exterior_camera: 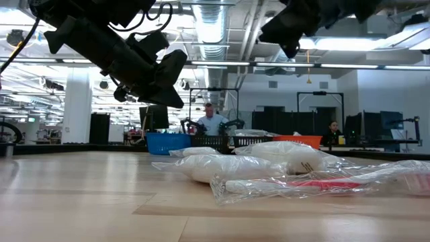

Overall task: Pick & Place Travel size toiletries
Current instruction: Put the white vanity pack into the right black bin

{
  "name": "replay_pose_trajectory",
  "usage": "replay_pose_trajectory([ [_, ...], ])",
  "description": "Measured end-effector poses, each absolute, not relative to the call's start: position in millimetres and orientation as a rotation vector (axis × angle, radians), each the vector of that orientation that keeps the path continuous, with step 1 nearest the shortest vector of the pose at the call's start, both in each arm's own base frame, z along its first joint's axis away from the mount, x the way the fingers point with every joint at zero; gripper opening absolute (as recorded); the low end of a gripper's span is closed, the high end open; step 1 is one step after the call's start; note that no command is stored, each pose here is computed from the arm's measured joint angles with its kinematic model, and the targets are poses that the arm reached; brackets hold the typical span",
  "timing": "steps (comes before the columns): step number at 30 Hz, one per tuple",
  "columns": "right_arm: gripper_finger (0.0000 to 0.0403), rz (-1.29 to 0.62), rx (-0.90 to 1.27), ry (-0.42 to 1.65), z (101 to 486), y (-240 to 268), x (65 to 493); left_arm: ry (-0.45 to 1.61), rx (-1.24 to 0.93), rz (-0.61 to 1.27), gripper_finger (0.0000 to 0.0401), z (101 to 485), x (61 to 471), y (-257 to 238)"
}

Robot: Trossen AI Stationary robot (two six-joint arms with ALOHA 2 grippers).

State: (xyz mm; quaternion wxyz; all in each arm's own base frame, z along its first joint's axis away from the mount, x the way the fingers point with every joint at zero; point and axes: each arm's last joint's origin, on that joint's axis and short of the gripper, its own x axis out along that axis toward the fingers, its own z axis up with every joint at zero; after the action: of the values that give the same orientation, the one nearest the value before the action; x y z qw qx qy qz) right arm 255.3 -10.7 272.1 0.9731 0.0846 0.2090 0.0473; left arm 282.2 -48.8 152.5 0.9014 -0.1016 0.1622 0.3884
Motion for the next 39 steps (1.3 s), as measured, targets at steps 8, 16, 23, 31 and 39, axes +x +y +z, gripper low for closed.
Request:
replay_pose_trajectory([
  [8, 0.0093, 0.159, 0.112, 0.413, 228, 8, 279, 0.330, -0.222, 0.807, 0.0001, 152, 282, -49],
  [16, 0.0093, 0.020, -0.047, 0.635, 199, -10, 325, 0.346, -0.211, 0.817, 0.0001, 147, 278, -46],
  [23, 0.0093, -0.188, -0.169, 0.888, 171, -35, 357, 0.364, -0.223, 0.853, 0.0001, 136, 269, -38],
  [31, 0.0093, -0.244, -0.267, 1.031, 147, -34, 394, 0.358, -0.230, 0.851, 0.0001, 136, 269, -38],
  [39, 0.0093, -0.337, -0.314, 1.052, 140, -38, 408, 0.352, -0.235, 0.847, 0.0001, 137, 270, -38],
])
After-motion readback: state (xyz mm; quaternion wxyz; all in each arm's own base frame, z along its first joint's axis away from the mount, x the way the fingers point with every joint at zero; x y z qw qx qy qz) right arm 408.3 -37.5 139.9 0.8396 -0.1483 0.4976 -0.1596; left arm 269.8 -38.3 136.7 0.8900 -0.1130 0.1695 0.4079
